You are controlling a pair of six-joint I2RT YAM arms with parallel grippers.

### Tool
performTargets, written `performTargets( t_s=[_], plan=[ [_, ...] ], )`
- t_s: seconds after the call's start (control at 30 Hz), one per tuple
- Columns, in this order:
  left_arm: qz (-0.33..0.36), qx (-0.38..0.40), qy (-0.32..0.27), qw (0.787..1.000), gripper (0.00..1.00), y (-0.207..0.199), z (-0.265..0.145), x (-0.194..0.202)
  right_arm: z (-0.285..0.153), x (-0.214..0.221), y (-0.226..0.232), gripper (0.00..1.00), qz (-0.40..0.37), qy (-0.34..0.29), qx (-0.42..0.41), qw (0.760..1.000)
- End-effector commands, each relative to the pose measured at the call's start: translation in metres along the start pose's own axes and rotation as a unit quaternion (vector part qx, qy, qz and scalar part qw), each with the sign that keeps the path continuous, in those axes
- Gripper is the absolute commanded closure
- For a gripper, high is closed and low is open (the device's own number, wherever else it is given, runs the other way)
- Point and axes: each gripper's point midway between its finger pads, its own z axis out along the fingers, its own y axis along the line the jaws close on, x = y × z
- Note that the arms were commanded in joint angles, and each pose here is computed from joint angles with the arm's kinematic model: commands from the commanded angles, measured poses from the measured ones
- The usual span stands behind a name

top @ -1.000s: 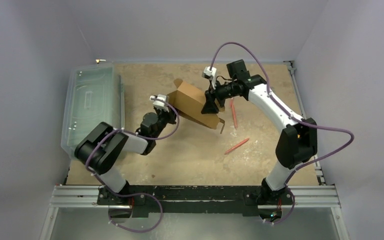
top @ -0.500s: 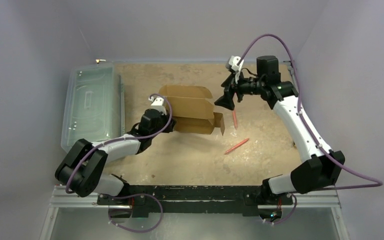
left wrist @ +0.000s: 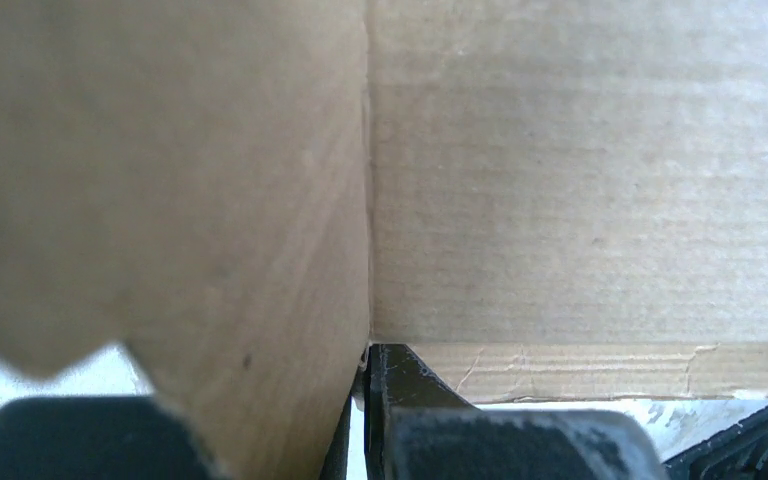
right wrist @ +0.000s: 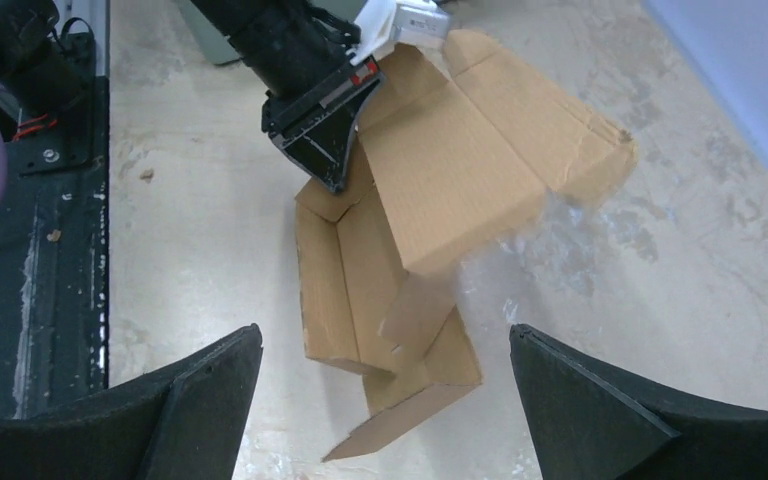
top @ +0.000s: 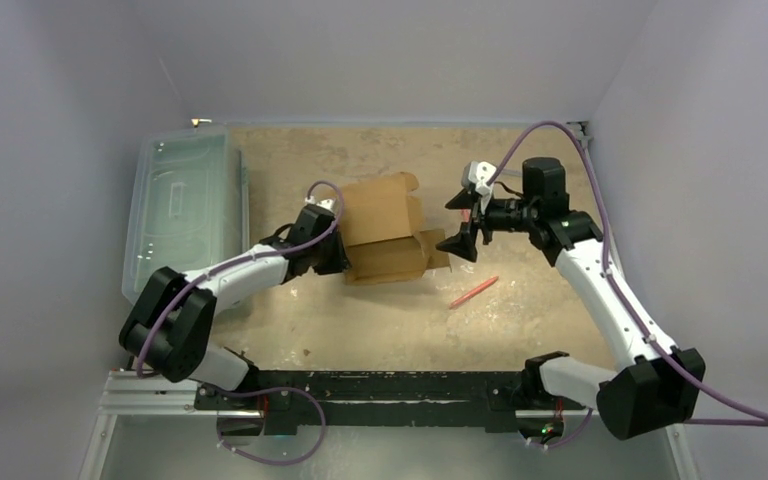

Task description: Fold the paper box

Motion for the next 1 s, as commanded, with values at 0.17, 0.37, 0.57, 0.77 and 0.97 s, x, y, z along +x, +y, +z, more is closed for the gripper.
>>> performTargets(
  t_s=[0.17,0.37,0.57,0.77,0.97],
  plan=[
    [-0.007,-0.025,0.14,0.99,1.0,0.003,0.007,0.036,-0.011,0.008,-0.011,0.01,-0.026,-0.047,0.062,0.997],
    [0.015,-0.047,0.151,0.987,1.0,0.003,0.011,0.024,-0.031,0.018,-0.046,0.1,0.104,-0.107,0.144,0.978],
    [0.041,-0.088,0.158,0.983,1.0,0.015,0.012,0.017,-0.036,0.037,-0.071,0.37,0.154,-0.12,0.213,0.957],
    [0.052,-0.09,0.172,0.98,1.0,0.014,0.017,0.017,-0.031,0.064,-0.089,0.66,0.206,-0.115,0.252,0.939],
    [0.051,-0.087,0.162,0.982,1.0,0.011,0.019,0.011,-0.029,0.108,-0.11,0.96,0.257,-0.062,0.299,0.917]
  ],
)
